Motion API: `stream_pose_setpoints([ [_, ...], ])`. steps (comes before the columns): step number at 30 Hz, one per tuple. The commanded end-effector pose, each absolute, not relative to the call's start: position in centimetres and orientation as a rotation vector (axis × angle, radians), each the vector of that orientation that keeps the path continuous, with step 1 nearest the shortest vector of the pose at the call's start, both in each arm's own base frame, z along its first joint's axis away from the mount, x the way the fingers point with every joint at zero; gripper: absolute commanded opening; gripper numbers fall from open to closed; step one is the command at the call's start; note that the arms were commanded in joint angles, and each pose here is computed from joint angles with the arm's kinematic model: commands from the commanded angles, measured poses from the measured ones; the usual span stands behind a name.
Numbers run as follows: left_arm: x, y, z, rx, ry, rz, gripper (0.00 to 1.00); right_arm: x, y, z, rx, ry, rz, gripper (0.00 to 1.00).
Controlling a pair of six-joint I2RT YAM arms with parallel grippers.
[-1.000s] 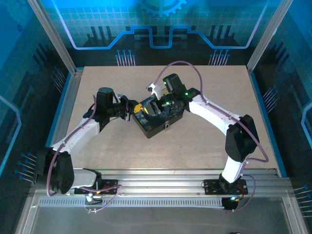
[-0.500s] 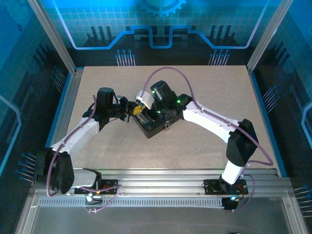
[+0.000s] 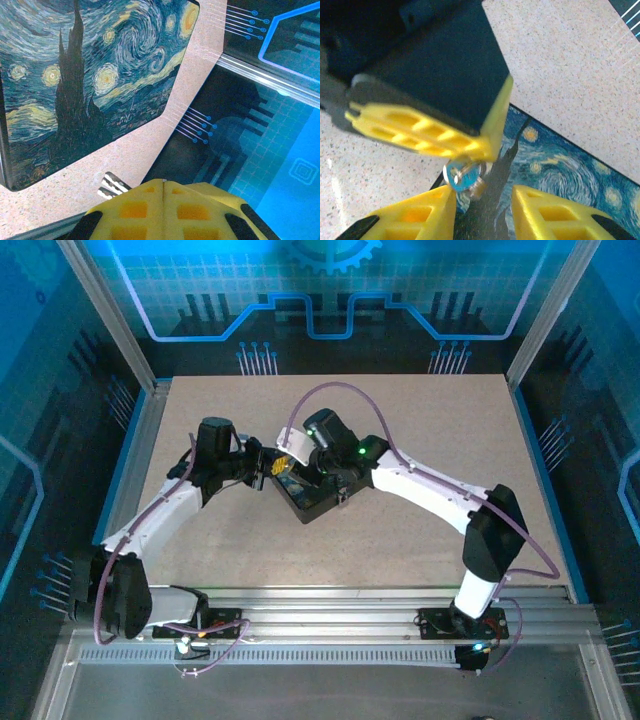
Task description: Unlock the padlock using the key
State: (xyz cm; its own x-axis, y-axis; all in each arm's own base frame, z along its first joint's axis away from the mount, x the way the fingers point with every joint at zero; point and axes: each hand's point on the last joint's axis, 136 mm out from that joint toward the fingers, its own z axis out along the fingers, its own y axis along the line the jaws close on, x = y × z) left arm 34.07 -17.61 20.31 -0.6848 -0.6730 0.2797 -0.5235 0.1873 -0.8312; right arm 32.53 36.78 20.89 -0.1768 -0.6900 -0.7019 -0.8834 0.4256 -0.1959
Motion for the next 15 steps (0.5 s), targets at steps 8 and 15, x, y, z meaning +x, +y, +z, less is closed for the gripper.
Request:
stream_pose_setpoints([
  [8,33.6,-17.3,22.2,-1.125,2.3,-1.5,0.0,31.4,36.9,24.8,-1.39,1.643,0.256,0.31],
  [15,33.7,-17.4,22.3,-1.123,2.298,-1.503,0.0,30.8,38.6,24.5,-1.462,1.571,0.233,0.31],
])
